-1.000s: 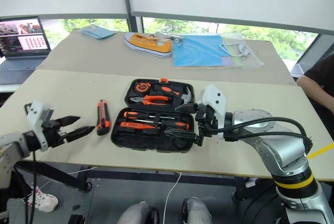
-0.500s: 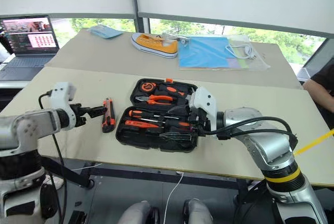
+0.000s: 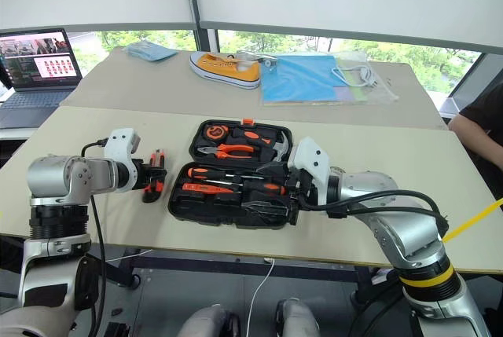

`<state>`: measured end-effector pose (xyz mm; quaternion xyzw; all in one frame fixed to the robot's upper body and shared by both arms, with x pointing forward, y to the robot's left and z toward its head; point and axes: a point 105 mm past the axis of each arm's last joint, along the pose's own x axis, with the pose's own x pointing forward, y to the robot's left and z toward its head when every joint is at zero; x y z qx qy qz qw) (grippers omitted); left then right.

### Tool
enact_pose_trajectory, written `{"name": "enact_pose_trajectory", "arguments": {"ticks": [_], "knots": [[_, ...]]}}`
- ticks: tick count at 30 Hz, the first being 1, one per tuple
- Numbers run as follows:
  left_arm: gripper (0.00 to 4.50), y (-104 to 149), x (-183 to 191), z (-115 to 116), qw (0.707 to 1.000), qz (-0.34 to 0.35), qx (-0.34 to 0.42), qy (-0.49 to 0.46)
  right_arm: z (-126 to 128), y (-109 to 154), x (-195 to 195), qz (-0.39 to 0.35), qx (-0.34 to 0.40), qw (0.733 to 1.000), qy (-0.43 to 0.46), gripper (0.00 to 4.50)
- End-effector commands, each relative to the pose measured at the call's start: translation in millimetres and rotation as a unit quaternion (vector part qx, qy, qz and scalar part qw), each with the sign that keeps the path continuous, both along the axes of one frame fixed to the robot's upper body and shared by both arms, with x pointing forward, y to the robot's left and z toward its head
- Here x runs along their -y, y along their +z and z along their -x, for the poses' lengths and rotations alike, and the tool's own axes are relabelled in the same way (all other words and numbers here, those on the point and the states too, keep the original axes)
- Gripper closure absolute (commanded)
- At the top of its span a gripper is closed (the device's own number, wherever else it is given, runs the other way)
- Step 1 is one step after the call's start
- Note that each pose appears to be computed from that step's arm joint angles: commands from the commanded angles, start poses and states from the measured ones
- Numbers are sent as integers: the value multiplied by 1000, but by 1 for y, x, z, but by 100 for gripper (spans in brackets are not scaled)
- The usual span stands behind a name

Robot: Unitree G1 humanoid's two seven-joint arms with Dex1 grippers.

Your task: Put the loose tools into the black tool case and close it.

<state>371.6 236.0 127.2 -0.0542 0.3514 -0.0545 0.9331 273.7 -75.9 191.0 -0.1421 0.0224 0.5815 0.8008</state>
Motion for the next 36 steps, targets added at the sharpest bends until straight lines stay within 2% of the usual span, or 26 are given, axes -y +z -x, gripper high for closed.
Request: {"name": "enact_pose_trajectory", "arguments": {"ticks": [1,2,4,5,7,9,11,14,18,24,27,31,33,34,36], "knots": [[293,16,-34,-7,999,-17,39,8,11,12,5,-8,6,1000,11,0],[294,26,-39,-11,998,-24,63,-2,13,11,6,-7,0,1000,14,0],[296,74,-29,-16,975,-46,170,-134,19,9,9,2,-10,1000,25,0],[296,88,-20,-11,960,-42,189,-202,22,9,10,7,-12,1000,28,0],[296,100,-7,1,938,-22,190,-290,25,7,11,13,-15,999,30,0],[296,114,17,22,886,-10,197,-420,26,4,12,24,-11,999,26,0],[296,103,48,48,803,-35,160,-574,26,1,13,29,-8,999,12,0],[296,74,72,67,714,-71,102,-689,29,0,15,25,-10,1000,1,0],[296,55,90,67,659,-98,81,-742,33,-1,16,25,-11,1000,-13,0],[296,37,108,50,627,-127,61,-766,35,-3,20,24,-11,999,-34,0],[296,37,119,42,632,-115,74,-763,36,-3,20,22,-9,999,-45,0],[296,31,126,45,627,-96,69,-770,36,-3,21,21,-9,998,-51,0],[198,29,127,45,628,-94,70,-769,35,-2,22,22,-8,998,-53,0],[178,30,128,44,630,-90,73,-768,34,-2,22,22,-8,998,-54,0],[99,32,128,43,634,-88,77,-764,33,-2,22,22,-8,998,-55,0]]}}
